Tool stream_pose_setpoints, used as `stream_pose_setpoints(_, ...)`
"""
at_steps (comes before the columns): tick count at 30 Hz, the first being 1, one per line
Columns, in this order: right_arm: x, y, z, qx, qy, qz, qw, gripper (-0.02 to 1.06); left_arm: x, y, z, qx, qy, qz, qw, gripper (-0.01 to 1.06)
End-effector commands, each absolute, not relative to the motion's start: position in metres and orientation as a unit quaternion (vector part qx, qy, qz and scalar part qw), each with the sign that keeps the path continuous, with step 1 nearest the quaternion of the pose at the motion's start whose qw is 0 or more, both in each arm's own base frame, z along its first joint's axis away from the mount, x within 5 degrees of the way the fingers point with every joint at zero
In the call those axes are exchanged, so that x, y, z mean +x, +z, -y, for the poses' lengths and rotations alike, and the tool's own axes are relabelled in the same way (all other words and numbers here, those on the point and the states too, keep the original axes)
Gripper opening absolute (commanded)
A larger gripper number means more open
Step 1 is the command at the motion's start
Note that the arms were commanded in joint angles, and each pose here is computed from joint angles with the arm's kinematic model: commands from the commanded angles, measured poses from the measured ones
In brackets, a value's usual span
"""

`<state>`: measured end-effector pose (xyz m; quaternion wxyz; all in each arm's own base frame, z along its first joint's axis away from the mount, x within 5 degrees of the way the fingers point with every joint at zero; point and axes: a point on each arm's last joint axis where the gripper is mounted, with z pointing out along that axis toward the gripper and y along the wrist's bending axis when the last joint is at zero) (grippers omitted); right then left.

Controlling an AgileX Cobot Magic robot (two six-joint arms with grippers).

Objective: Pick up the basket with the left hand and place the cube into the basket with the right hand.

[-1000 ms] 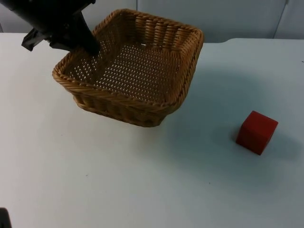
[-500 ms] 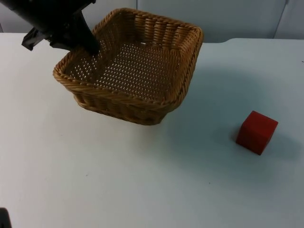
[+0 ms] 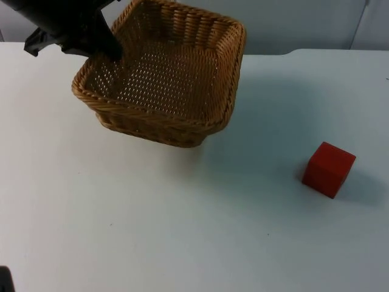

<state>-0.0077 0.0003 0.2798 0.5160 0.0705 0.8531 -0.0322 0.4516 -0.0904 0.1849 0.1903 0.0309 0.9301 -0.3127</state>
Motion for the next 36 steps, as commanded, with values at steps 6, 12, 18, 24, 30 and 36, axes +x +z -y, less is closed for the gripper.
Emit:
stream_pose_setpoints(6,-0.007,0.279,-0.003,0.081,-0.012,-0.852,0.518,0.01,0.459,0.194,0.090,0.005,-0.309,-0.921,0.236,0.00)
stream_pose_setpoints(12,0.011,0.279,-0.003,0.048,-0.016,-0.882,0.469,0.28,0.464,0.195,0.087,-0.006,-0.297,-0.919,0.260,0.00)
stream_pose_setpoints(18,0.054,0.278,0.009,0.031,-0.047,-0.929,0.365,0.69,0.467,0.196,0.085,-0.014,-0.288,-0.916,0.278,0.00)
stream_pose_setpoints(24,0.117,0.280,0.007,0.033,0.023,-0.951,0.305,0.70,0.469,0.196,0.084,-0.020,-0.281,-0.915,0.290,0.00)
stream_pose_setpoints(30,0.195,0.265,-0.004,-0.002,0.141,-0.965,0.222,0.70,0.470,0.196,0.084,-0.020,-0.281,-0.914,0.291,0.00)
stream_pose_setpoints(36,0.245,0.238,-0.022,-0.083,0.127,-0.974,0.167,0.82,0.470,0.196,0.083,-0.021,-0.280,-0.914,0.292,0.00)
